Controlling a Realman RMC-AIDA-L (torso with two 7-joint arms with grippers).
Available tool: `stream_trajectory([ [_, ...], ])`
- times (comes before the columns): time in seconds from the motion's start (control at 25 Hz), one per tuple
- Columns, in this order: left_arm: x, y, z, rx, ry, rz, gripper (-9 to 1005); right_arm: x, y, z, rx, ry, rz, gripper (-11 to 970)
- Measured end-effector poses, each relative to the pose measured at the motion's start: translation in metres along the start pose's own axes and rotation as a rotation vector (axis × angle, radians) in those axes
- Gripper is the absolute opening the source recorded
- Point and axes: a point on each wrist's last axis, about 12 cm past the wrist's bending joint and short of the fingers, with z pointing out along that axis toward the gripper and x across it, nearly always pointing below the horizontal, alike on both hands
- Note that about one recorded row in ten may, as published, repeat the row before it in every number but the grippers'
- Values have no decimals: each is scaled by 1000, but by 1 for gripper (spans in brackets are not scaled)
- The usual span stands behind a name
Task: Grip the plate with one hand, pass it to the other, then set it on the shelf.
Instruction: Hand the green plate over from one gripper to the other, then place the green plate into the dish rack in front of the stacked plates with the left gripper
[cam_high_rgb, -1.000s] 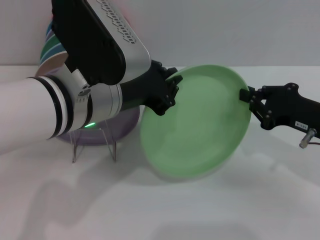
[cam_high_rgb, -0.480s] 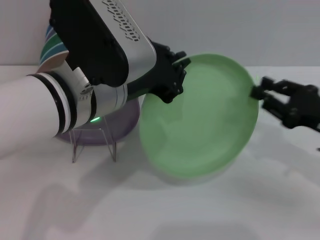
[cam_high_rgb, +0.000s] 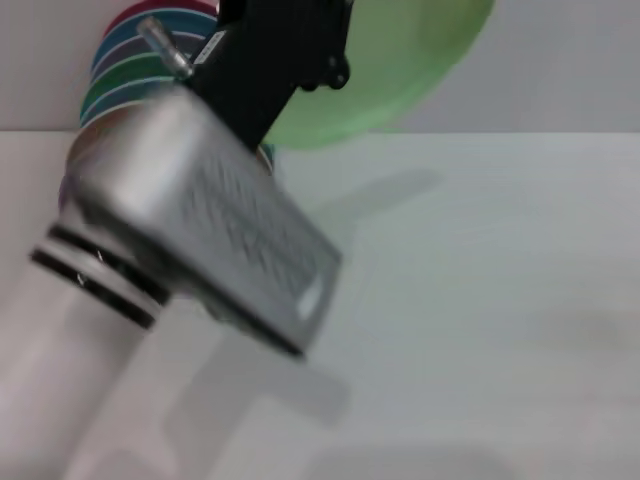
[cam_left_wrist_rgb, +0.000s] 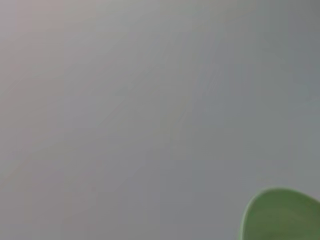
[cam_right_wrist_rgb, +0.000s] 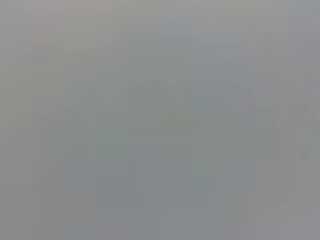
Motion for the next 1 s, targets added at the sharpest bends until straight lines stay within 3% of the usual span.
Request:
stream_trajectory([
  [0.08,-5,-6,-5,-86,-76,27,59,1,0,1,0,5,-2,614],
  [0.2,2,-9,-20,-194,-204,-60,58,9,0,4,4,25,-14,614],
  [0.36,50,-5,-52,-179,-394,-318,57,18,0,10,1,51,-17,614],
  [0.48,98,-1,-77,-165,-441,-409,56,21,-1,13,6,69,-26,615],
  [0.64,148,1,-105,-116,-418,-358,55,25,-1,18,-5,84,-32,615],
  [1.0,163,1,-115,-35,-386,-231,54,28,3,21,-30,94,-23,614],
])
